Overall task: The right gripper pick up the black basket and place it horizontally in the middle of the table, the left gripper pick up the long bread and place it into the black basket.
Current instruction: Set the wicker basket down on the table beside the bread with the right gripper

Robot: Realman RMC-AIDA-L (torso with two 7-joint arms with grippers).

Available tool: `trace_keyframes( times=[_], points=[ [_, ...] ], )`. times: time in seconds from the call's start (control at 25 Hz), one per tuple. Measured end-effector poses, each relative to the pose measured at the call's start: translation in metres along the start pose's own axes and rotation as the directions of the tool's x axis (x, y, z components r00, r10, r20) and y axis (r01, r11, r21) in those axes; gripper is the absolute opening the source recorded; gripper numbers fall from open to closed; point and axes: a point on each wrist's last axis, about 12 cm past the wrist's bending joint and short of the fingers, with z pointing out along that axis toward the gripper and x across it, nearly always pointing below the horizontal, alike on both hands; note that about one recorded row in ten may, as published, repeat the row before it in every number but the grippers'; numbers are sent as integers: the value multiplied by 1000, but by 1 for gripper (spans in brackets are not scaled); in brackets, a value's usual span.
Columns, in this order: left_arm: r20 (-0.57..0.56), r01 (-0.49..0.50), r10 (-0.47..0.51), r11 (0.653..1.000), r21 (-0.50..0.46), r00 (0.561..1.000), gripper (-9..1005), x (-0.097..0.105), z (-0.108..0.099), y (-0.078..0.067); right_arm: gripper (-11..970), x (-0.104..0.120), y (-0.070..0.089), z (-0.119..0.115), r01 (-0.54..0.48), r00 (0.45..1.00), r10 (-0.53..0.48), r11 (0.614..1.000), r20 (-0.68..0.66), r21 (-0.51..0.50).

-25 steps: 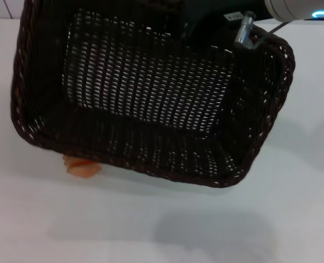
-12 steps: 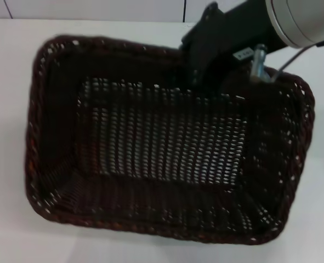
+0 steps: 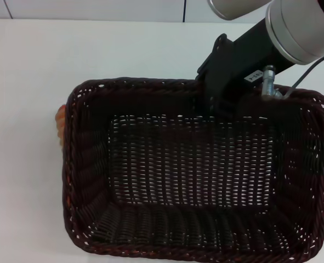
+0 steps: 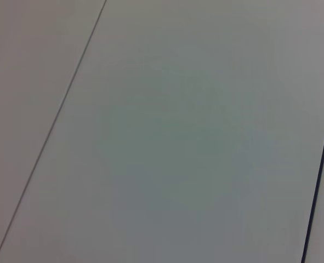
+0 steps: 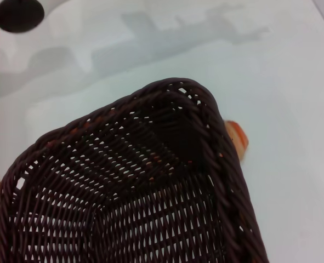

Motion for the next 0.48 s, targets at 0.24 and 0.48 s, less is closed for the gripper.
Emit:
trace_keyframes(
  times=[0.24, 0.48],
  points=[
    [2, 1, -1, 1000, -8, 1000, 857, 0, 0, 1, 144, 1, -8, 11, -28, 998, 27, 999, -53, -24],
    [3, 4, -4, 1000, -13, 1000, 857, 0, -3, 3, 143, 0, -10, 27, -20, 997, 18, 999, -78, -34]
  ],
)
